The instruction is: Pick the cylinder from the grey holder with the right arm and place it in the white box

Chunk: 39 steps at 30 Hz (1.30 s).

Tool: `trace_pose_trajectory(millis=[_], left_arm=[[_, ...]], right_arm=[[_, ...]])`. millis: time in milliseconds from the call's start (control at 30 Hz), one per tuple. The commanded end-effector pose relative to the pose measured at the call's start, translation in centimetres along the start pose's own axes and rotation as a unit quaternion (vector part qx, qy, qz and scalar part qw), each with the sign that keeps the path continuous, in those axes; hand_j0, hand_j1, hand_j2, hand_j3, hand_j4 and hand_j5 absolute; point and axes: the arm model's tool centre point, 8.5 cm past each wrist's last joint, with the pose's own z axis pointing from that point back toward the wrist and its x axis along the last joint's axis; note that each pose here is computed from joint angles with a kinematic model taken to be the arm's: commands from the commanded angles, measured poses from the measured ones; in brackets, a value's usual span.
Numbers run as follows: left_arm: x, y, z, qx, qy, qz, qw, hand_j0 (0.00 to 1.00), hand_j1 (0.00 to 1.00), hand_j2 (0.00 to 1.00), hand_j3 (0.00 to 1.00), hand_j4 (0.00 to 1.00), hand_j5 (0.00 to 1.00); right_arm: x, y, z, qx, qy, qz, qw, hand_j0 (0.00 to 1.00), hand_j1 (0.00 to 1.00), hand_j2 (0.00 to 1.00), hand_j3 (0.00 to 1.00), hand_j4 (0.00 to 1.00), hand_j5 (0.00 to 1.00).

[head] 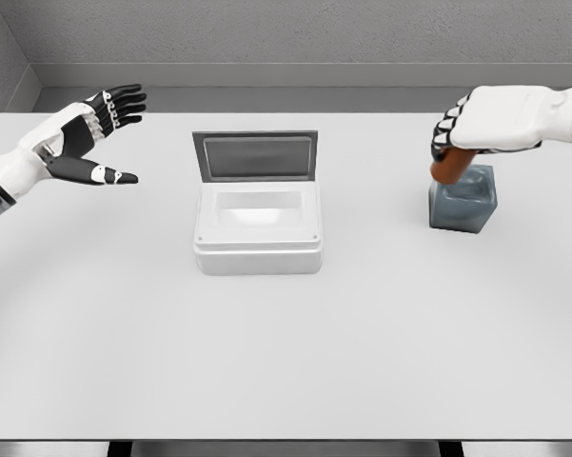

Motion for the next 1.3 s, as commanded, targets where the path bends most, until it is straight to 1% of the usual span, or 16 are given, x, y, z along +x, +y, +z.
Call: trace_pose_trajectory(millis=[0,100,233,467,567,633,667,700,833,867,967,1100,1267], left_arm=[[0.0,0.1,0.1,0.002,0.0,0.002,1.0,1.0,1.0,1.0,1.0,1.0,1.0],[0.1,0.1,0.0,0.001,-0.001,0.001,1.0,1.0,1.0,1.0,1.0,1.0,1.0],[0.3,0.3,-0.1,0.002,-0.002,0.0,1.0,1.0,1.0,1.0,1.0,1.0,1.0],[0.2,0.1,-0.3,0.001,-0.006,0.002,1.0,1.0,1.0,1.0,1.0,1.0,1.0],[0.1,-0.2,-0.6,-0.001,-0.008,0.005,1.0,1.0,1.0,1.0,1.0,1.0,1.0],[0.1,-0.3,-0.7,-0.001,-0.009,0.006,0.9999,1.0,1.0,1.0,1.0,1.0,1.0],[0.2,-0.2,-0.7,0.0,-0.009,0.006,0.9999,1.0,1.0,1.0,1.0,1.0,1.0],[0.2,-0.2,-0.7,0.0,-0.01,0.005,0.9999,1.0,1.0,1.0,1.0,1.0,1.0],[0.2,-0.3,-0.9,-0.001,-0.011,0.007,0.9999,1.0,1.0,1.0,1.0,1.0,1.0],[-0.2,-0.4,-0.9,0.001,-0.008,0.011,0.9999,1.0,1.0,1.0,1.0,1.0,1.0],[-0.4,-0.3,-1.3,0.004,-0.007,0.014,0.9999,1.0,1.0,1.0,1.0,1.0,1.0],[-0.5,-0.7,-1.7,0.002,-0.011,0.017,0.9998,1.0,1.0,1.0,1.0,1.0,1.0],[-0.7,-0.7,-1.6,0.001,-0.009,0.018,0.9998,1.0,1.0,1.0,1.0,1.0,1.0]], right_arm=[[0.9,-0.9,-0.1,-0.01,-0.011,0.012,0.9998,0.53,0.53,0.53,0.53,0.53,0.53],[1.2,-1.2,-0.2,-0.013,-0.016,0.017,0.9997,0.53,0.53,0.53,0.53,0.53,0.53],[2.5,-2.4,-0.8,-0.026,-0.032,0.032,0.9986,0.53,0.53,0.53,0.53,0.53,0.53],[3.3,-3.3,-1.8,-0.04,-0.048,0.038,0.9973,0.53,0.53,0.53,0.53,0.53,0.53],[4.3,-4.1,-1.9,-0.048,-0.059,0.052,0.9957,0.53,0.53,0.53,0.53,0.53,0.53],[4.4,-4.2,-1.9,-0.05,-0.061,0.052,0.9956,0.53,0.53,0.53,0.53,0.53,0.53],[4.7,-4.4,-1.9,-0.052,-0.064,0.057,0.9949,0.53,0.53,0.53,0.53,0.53,0.53],[5.2,-4.9,-2.5,-0.06,-0.072,0.059,0.9938,0.53,0.53,0.53,0.53,0.53,0.53],[5.8,-6.0,-3.4,-0.073,-0.084,0.066,0.9916,0.53,0.53,0.53,0.53,0.53,0.53],[5.9,-6.1,-3.5,-0.074,-0.085,0.066,0.9914,0.53,0.53,0.53,0.53,0.53,0.53],[6.6,-6.7,-4.4,-0.082,-0.097,0.069,0.9896,0.53,0.53,0.53,0.53,0.53,0.53],[7.4,-7.5,-5.2,-0.093,-0.11,0.073,0.9869,0.53,0.53,0.53,0.53,0.53,0.53],[7.7,-7.9,-5.6,-0.099,-0.115,0.074,0.9856,0.53,0.53,0.53,0.53,0.53,0.53]])
